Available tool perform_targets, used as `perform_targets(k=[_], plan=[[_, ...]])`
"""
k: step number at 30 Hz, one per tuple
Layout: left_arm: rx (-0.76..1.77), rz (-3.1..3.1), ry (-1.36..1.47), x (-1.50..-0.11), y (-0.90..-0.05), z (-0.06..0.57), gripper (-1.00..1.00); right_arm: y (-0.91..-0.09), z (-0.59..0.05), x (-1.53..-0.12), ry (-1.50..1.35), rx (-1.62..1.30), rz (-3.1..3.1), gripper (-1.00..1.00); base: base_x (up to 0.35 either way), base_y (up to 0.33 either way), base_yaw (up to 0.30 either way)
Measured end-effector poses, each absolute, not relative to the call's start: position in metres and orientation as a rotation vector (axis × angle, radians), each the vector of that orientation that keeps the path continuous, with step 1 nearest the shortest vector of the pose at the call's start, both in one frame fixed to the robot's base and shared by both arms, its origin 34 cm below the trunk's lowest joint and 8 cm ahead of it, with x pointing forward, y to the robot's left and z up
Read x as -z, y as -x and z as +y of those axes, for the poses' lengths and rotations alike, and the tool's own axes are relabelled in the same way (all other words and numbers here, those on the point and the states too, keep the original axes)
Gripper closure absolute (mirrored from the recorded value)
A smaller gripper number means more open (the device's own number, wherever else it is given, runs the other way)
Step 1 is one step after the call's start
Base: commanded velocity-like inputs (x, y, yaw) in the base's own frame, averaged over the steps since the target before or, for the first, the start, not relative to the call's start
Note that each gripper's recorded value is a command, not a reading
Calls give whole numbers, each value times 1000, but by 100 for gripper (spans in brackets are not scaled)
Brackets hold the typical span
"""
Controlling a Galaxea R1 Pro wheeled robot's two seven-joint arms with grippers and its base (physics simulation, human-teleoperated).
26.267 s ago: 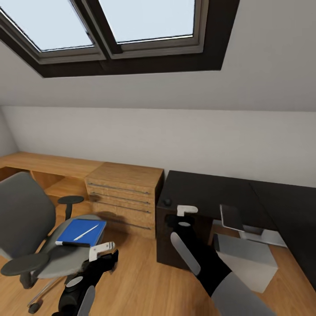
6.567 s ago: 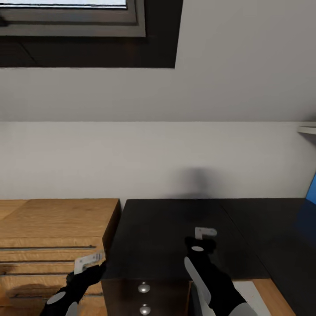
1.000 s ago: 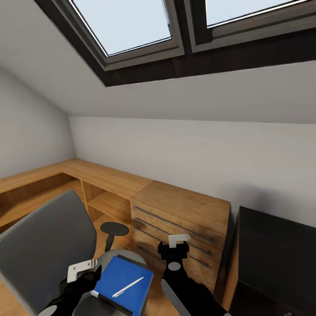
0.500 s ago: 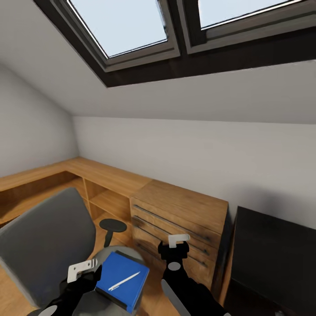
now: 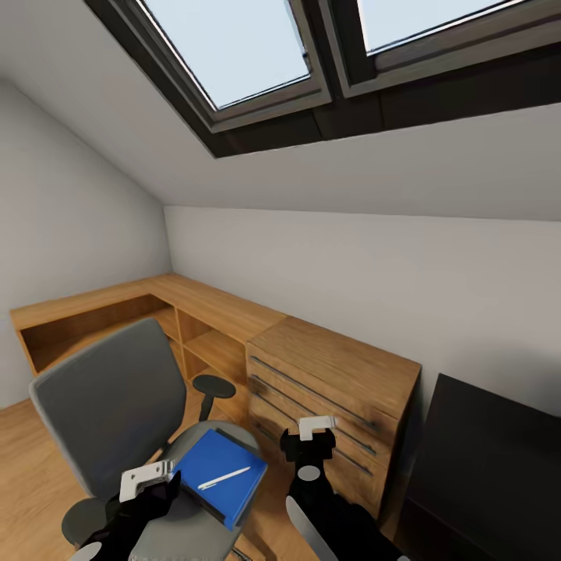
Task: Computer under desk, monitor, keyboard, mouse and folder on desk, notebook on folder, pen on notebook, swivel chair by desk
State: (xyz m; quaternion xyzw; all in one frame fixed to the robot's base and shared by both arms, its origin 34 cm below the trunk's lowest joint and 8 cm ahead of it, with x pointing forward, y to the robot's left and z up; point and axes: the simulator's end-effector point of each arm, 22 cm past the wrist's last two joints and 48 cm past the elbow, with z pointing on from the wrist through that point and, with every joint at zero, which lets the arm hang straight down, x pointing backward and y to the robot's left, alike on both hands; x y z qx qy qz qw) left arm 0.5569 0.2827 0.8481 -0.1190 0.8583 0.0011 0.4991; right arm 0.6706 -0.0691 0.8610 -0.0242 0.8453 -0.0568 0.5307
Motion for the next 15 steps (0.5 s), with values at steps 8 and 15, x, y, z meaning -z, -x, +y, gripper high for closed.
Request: perform_targets(k=[8,15], plan=[[-2,2076,288,-848,-557,283,-100,-669,-64,-860,78,136,2015,-100,-7,-35,277],[-2,2078,288,-847,-557,283,-100,-667,-59,-858,98,134,2015,-100,-1,-5,277]])
